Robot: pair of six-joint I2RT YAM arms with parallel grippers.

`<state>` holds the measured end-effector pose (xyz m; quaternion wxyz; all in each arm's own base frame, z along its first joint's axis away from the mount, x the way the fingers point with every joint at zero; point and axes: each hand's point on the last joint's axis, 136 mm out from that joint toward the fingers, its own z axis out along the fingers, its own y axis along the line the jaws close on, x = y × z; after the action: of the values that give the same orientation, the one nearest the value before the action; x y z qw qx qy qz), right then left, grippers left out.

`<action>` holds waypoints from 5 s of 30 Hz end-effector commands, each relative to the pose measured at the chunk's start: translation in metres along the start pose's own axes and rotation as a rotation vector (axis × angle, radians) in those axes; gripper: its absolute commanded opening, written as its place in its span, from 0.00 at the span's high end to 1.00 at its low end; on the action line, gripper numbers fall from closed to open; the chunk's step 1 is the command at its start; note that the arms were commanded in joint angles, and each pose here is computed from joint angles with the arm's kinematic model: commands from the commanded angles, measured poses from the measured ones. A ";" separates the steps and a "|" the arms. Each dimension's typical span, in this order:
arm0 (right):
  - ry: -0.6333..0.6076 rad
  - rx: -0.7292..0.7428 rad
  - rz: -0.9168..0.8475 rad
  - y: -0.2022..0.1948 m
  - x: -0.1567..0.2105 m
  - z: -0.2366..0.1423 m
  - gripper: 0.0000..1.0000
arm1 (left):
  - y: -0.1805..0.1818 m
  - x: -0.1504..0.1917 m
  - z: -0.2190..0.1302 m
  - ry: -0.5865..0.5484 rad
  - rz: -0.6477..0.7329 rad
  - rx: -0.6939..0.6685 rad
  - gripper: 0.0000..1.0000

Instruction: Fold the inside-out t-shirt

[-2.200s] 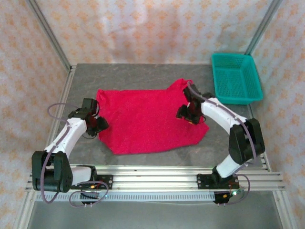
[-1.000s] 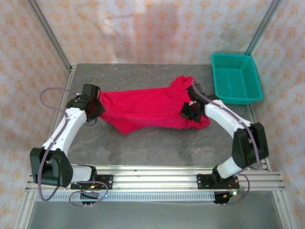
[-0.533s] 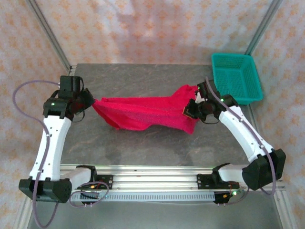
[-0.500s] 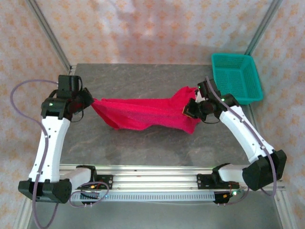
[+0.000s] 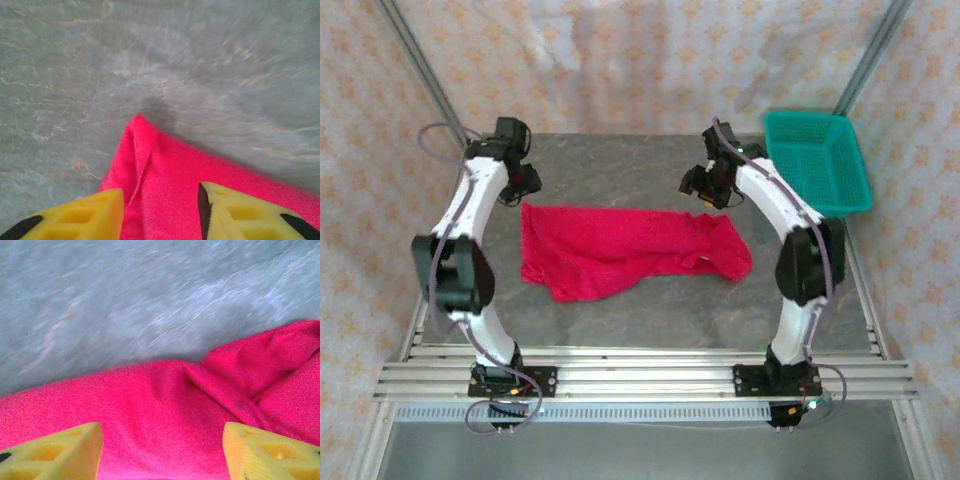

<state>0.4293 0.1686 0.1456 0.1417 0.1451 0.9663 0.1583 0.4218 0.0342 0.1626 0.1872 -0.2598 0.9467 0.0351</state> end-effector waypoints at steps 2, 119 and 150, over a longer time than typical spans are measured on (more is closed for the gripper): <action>-0.068 0.106 -0.038 -0.020 0.006 -0.028 0.32 | -0.008 -0.004 -0.065 -0.175 0.047 0.015 0.49; -0.089 -0.069 0.228 -0.063 0.023 -0.008 0.54 | -0.307 0.189 0.026 -0.057 1.075 0.394 0.39; -0.051 -0.253 0.308 0.010 0.021 0.068 1.00 | -0.281 0.161 -0.033 -0.059 0.801 0.467 1.00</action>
<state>0.4310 0.2044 0.0565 0.1334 0.2873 0.9031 0.2899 0.4220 -0.3000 0.1423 0.2491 0.2085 0.9423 -0.0809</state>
